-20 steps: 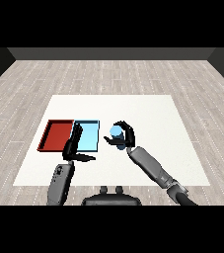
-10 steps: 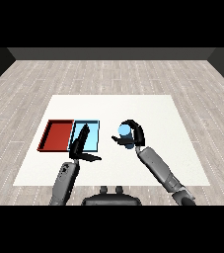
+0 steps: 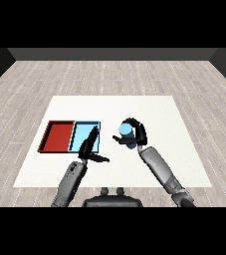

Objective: Pick the blue can and put it in the blue box

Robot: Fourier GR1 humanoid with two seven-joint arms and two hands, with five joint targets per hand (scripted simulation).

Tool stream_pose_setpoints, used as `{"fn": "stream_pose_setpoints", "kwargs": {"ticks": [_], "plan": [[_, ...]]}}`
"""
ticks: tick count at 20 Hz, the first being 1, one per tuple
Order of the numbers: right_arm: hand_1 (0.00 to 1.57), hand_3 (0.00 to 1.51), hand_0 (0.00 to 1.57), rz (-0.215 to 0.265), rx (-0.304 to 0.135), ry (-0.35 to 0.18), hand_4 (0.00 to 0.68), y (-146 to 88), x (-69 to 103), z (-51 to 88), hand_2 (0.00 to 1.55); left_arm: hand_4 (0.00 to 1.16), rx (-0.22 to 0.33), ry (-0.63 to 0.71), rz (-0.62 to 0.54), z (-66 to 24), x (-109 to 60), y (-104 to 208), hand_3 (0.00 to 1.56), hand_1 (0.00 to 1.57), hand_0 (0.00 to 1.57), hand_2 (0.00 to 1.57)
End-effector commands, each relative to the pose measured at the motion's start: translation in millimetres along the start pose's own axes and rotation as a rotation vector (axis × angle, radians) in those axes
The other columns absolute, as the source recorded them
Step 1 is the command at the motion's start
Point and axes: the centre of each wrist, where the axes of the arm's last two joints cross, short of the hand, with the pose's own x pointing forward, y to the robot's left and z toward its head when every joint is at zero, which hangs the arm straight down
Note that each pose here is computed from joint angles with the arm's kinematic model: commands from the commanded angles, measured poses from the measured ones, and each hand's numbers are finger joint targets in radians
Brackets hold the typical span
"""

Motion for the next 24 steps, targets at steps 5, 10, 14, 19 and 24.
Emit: {"fn": "stream_pose_setpoints", "kwargs": {"ticks": [5,10,14,19,24], "plan": [[1.49,1.40,1.49,0.015,0.023,-0.023,0.609,4.5,5.9,12.1,1.47,0.00,-0.009,0.060,0.012,4.9,-23.3,-26.5,0.00,0.00,0.00,0.00],[1.49,1.40,1.49,0.011,0.045,-0.049,0.610,28.7,12.2,12.5,1.47,0.00,0.012,0.043,0.009,-23.1,-7.1,-35.0,0.00,0.00,0.00,0.00],[1.48,1.40,1.48,-0.029,0.037,-0.047,0.603,15.1,24.3,5.3,1.47,0.00,-0.013,0.068,0.039,-3.5,-10.5,-43.0,0.00,0.00,0.00,0.00],[1.48,1.39,1.48,-0.046,0.064,-0.051,0.613,43.3,10.1,16.7,1.46,0.00,-0.007,0.076,0.049,-14.4,-0.3,-28.2,0.00,0.00,0.00,0.00],[1.47,1.39,1.47,-0.020,0.090,-0.043,0.611,28.3,15.3,6.4,1.46,0.00,0.012,0.112,0.071,-3.3,-29.3,-30.0,0.00,0.00,0.00,0.00]]}}
